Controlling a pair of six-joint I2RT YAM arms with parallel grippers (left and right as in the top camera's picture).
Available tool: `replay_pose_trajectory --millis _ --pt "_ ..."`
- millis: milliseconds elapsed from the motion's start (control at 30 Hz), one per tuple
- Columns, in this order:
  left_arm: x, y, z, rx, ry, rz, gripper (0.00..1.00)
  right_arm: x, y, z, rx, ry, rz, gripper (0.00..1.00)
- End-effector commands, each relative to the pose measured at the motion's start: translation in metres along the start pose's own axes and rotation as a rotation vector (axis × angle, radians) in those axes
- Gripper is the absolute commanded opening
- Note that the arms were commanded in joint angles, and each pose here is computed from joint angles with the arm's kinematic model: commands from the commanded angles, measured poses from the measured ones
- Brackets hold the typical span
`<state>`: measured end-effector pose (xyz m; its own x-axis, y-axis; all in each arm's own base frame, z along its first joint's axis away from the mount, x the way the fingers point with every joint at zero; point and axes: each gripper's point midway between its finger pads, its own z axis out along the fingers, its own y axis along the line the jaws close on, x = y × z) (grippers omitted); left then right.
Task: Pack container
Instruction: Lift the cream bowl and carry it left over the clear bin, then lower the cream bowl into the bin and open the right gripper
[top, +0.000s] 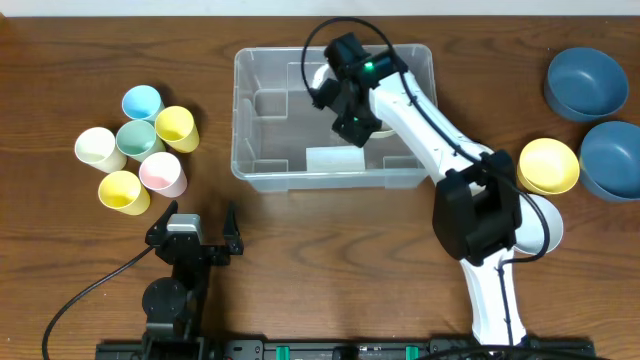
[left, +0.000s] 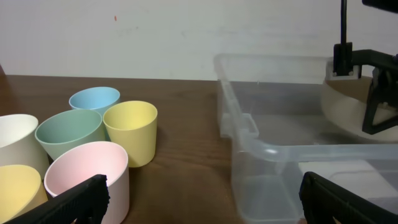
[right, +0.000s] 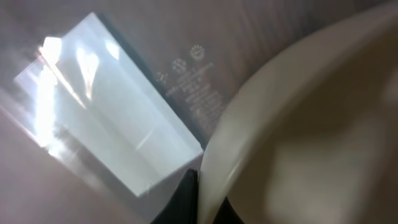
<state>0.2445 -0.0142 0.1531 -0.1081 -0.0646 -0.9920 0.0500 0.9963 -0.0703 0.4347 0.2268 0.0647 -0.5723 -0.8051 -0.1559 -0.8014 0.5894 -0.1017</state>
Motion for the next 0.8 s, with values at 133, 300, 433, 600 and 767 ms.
replay_pose_trajectory --millis 133,300,433,600,767 --pt "0.015 0.002 0.001 -0.008 0.046 -0.012 0.98 0.007 -0.013 0.004 0.018 -0.001 0.015 0.01" --pt "0.015 0.002 0.001 -0.008 0.046 -0.012 0.98 0.002 -0.014 0.004 0.026 -0.018 0.012 0.26" --pt "0.015 0.002 0.001 -0.008 0.046 -0.012 0.98 -0.002 -0.016 0.004 0.035 -0.034 0.013 0.63" --pt "0.015 0.002 0.001 -0.008 0.046 -0.012 0.98 -0.006 -0.019 0.003 0.044 -0.052 0.022 0.71" --pt "0.015 0.002 0.001 -0.008 0.046 -0.012 0.98 -0.007 -0.018 0.0 0.042 -0.053 0.063 0.72"
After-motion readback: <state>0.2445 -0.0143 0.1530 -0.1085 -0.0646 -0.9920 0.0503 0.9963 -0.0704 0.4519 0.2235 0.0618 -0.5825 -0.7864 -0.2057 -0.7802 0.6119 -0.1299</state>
